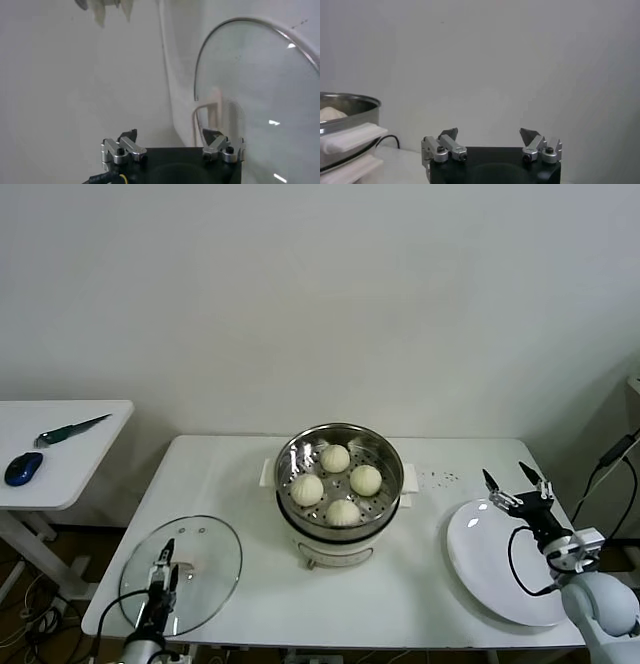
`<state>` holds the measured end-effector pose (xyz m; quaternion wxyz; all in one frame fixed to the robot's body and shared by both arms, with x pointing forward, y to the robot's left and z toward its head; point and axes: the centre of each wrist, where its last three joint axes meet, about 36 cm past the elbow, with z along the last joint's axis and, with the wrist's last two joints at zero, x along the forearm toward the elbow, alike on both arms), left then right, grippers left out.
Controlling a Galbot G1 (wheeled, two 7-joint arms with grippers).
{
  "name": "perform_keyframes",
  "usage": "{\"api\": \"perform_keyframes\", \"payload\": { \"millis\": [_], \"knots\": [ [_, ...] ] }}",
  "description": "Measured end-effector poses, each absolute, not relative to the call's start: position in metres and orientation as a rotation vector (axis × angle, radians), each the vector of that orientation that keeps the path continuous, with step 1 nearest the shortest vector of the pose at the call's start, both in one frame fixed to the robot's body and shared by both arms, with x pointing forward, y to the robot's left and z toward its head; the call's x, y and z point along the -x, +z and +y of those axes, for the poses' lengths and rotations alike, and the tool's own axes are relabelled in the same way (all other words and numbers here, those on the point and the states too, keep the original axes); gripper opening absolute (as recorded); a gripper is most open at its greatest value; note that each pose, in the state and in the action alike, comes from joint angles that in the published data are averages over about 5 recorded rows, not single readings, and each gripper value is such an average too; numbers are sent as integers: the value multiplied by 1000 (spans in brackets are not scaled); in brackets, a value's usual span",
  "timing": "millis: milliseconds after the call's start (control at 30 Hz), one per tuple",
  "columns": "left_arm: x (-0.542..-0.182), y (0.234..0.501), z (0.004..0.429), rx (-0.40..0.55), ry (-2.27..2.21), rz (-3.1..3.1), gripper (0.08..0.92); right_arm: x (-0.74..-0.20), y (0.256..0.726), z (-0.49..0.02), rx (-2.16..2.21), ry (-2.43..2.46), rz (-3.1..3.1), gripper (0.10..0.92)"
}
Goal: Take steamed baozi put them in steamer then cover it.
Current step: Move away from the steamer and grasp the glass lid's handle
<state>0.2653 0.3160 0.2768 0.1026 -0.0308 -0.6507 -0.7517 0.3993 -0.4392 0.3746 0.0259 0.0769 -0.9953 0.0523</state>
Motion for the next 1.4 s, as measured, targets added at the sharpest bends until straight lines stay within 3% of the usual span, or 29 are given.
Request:
{"api": "perform_keyframes", "payload": {
  "millis": [733, 1400],
  "knots": [
    [-304, 262, 325, 31, -2210, -1995, 807, -389, 362, -437, -249, 221, -3054, 823],
    [-306, 261, 328, 51, -2171, -2033, 257, -391, 356, -436, -248, 262, -3051, 823]
  ]
}}
